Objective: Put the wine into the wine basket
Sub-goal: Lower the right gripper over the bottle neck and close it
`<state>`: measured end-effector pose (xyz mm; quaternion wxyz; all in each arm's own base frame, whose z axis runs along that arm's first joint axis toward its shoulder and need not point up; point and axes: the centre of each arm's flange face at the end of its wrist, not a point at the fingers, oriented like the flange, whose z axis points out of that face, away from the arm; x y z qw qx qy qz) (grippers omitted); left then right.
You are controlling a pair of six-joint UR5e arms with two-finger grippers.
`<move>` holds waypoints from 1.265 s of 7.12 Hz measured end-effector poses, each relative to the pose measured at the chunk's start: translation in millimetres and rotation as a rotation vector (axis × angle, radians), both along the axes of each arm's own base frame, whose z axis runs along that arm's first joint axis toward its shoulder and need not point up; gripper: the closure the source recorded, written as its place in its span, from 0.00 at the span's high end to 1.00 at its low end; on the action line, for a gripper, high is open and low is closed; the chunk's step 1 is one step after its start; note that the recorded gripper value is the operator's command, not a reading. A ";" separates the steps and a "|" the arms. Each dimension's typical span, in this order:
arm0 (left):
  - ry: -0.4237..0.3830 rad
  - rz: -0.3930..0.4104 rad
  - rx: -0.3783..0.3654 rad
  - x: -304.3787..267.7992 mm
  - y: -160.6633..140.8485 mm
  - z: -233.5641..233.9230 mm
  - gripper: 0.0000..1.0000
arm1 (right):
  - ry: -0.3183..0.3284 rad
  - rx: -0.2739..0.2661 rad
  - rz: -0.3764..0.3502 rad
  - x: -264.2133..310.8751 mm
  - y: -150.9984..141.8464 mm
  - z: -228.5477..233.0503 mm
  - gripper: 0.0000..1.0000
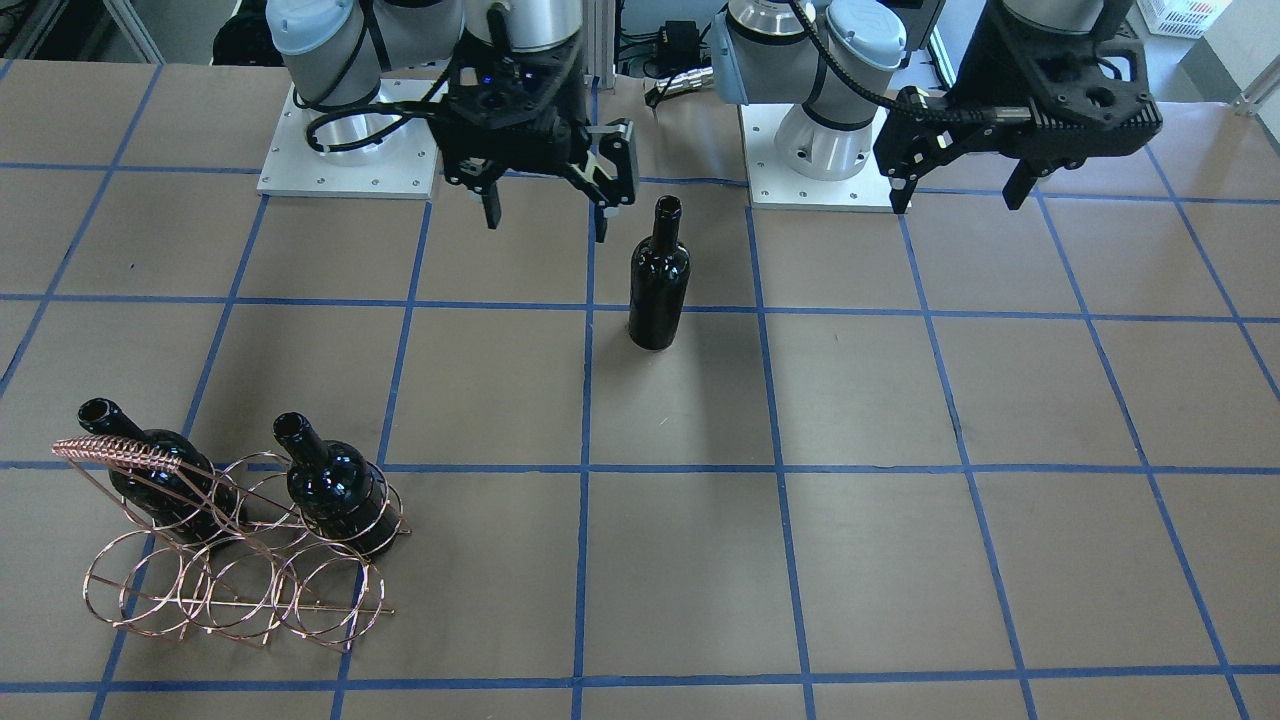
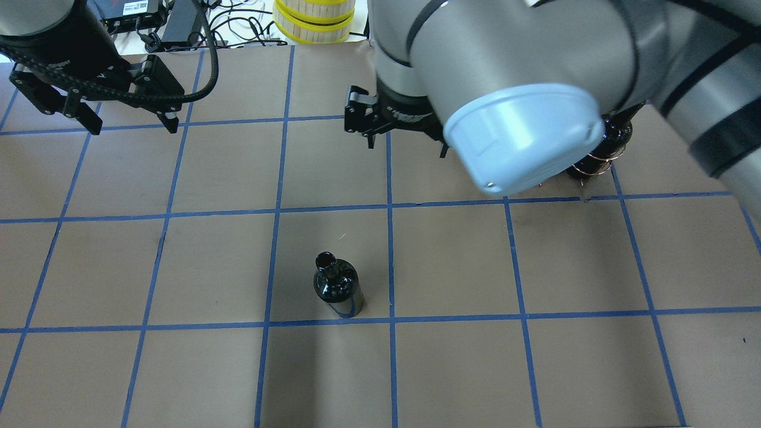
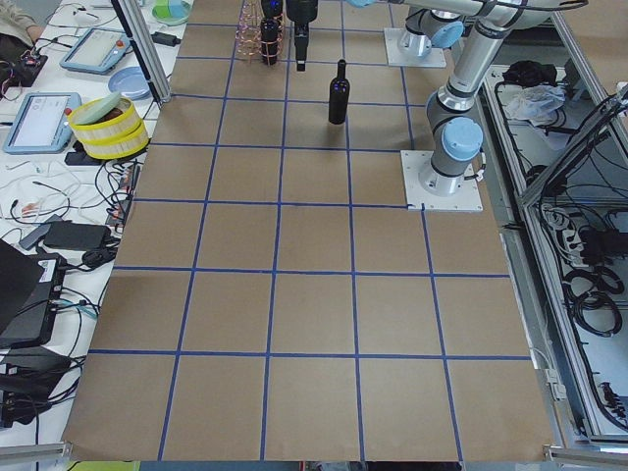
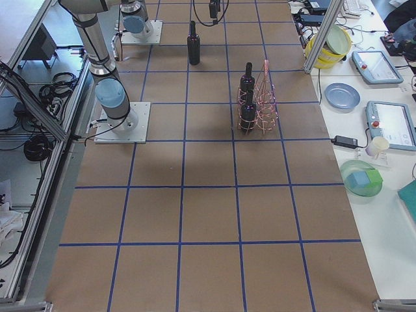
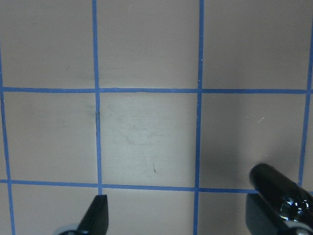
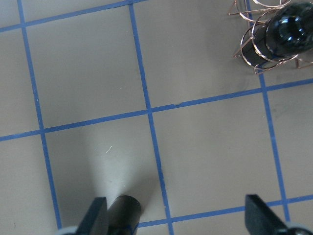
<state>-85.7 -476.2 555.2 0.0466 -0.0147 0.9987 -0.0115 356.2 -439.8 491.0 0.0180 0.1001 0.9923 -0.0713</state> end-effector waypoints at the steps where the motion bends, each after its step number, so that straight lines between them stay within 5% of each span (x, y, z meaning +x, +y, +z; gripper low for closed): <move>1: -0.017 -0.002 0.012 11.0 0.5 -0.8 1.00 | -0.001 0.015 -0.018 28.5 7.6 -12.1 1.00; 3: -0.025 -0.057 0.032 20.7 3.8 0.0 1.00 | 0.008 0.041 -0.011 69.2 25.6 -28.4 1.00; 9: -0.027 -0.090 0.037 22.6 7.1 0.9 1.00 | 0.055 0.166 0.190 98.8 65.6 -93.3 1.00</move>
